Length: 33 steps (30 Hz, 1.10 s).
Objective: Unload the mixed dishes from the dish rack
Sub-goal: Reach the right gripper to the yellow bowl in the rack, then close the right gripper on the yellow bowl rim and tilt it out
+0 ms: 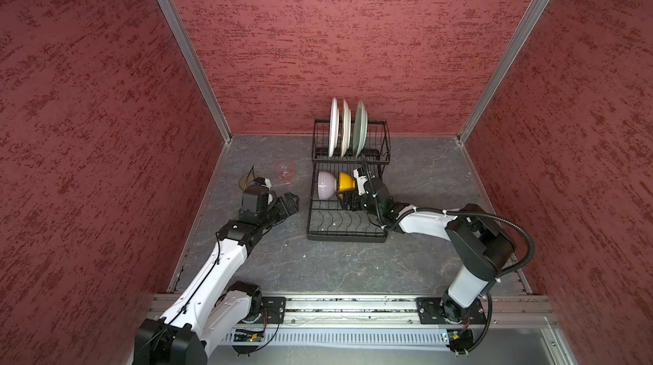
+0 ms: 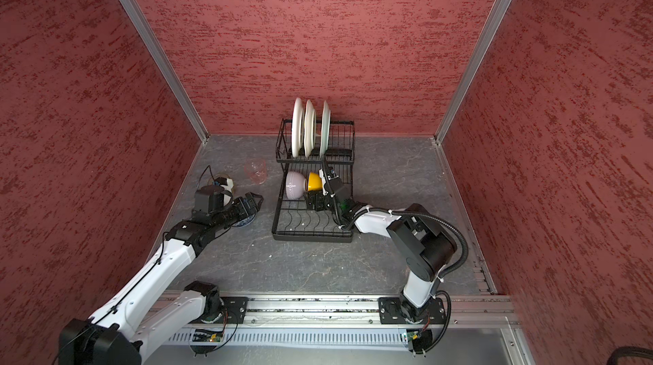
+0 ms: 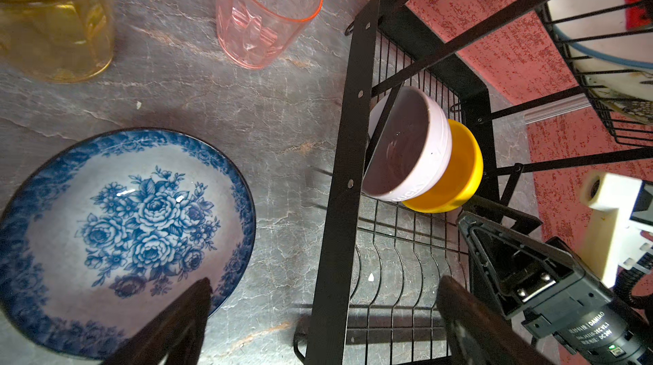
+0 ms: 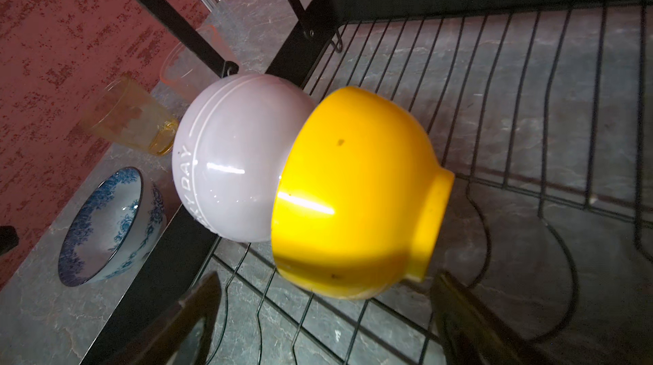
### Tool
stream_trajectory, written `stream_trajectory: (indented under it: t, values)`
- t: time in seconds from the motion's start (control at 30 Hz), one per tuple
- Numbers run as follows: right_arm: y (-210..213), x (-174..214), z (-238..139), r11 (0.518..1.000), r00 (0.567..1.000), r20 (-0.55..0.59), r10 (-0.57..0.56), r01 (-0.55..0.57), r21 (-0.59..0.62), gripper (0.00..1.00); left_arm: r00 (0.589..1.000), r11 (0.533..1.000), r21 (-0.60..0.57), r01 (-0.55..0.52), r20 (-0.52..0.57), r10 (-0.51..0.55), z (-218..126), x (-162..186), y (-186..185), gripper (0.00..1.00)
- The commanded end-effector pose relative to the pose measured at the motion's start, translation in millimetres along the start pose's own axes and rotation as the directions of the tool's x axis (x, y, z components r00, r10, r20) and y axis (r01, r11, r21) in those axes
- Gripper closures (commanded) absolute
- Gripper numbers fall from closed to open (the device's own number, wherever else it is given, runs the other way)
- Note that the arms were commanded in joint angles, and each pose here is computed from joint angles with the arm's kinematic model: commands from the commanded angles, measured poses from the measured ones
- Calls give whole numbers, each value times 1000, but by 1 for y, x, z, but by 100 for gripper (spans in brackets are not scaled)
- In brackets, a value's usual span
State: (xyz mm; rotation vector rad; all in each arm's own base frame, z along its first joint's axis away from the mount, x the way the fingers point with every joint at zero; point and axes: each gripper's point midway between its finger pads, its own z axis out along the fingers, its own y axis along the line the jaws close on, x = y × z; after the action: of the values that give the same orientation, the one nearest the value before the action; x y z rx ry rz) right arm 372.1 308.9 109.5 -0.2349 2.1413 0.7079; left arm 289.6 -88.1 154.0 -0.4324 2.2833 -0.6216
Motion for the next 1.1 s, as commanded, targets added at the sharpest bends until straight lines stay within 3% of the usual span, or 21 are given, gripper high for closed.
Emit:
stream_trajectory:
  t: [0.0, 0.4, 1.07]
  values:
    - [-10, 0, 8, 997, 1000, -8, -28, 29, 72, 7, 999, 1000, 15, -18, 38, 17, -3, -8, -6, 1]
    - [-7, 1, 18, 998, 1000, -12, -24, 24, 51, 12, 999, 999, 19, -26, 40, 25, -3, -6, -5, 1]
    - [-12, 0, 28, 993, 997, -16, -78, 79, 83, 33, 999, 1000, 16, -23, 28, 22, 2, -5, -3, 1]
